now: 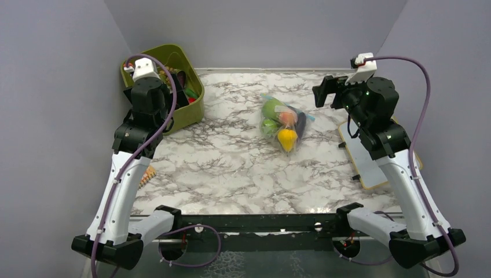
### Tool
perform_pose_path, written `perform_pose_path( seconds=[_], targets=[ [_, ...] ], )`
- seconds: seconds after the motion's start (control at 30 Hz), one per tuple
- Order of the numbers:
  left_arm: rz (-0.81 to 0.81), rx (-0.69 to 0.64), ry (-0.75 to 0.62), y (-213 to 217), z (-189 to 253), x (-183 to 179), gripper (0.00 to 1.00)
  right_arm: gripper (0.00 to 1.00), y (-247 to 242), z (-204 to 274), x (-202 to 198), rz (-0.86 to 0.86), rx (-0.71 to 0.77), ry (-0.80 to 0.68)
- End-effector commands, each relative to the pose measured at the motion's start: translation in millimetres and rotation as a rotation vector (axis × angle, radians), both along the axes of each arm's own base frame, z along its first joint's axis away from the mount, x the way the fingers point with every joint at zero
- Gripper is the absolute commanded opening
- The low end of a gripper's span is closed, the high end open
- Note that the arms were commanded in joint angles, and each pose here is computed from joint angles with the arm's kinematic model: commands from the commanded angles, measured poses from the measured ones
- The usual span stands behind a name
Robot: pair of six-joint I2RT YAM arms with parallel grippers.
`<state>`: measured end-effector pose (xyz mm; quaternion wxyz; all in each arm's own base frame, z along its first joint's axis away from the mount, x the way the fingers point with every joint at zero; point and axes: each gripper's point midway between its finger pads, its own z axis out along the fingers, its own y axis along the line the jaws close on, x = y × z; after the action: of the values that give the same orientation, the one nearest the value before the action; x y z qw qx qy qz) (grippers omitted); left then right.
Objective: Open the zip-top bag and remove the fake food
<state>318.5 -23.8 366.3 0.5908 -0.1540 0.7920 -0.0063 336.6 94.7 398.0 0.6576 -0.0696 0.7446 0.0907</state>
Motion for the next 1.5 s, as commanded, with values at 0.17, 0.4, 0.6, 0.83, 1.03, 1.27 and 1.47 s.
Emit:
perform_pose_path(
  seconds=[0.17,0.4,0.6,0.83,1.03,1.27,1.47],
  targets=[
    [-0.032,-0.017,0.009,3.9,-31.7,-0.7,0.99,1.0,10.9,-64.1,-14.4,0.086,0.093,0.067],
    [-0.151,-0.067,0.102,-15.1,-68.8,13.6,0.99,1.0,30.5,-125.8,-32.3,0.21,0.171,0.2],
    [-0.215,-0.082,0.191,-26.6,-81.1,48.4,0.99,1.0,44.4,-153.8,-43.3,0.289,0.232,0.298],
    [-0.321,-0.122,0.307,-48.5,-99.4,107.2,0.97,1.0,51.5,-166.3,-53.5,0.336,0.266,0.362],
    [-0.384,-0.19,0.397,-64.8,-131.6,169.0,0.95,1.0,51.1,-176.2,-52.2,0.315,0.28,0.429],
    [-0.431,-0.265,0.513,-80.8,-194.4,205.7,0.94,1.0,40.0,-205.5,-41.8,0.169,0.3,0.622],
    [-0.52,-0.28,0.586,-101.5,-222.0,174.0,0.87,1.0,38.4,-215.4,-39.6,0.154,0.282,0.669]
  ],
)
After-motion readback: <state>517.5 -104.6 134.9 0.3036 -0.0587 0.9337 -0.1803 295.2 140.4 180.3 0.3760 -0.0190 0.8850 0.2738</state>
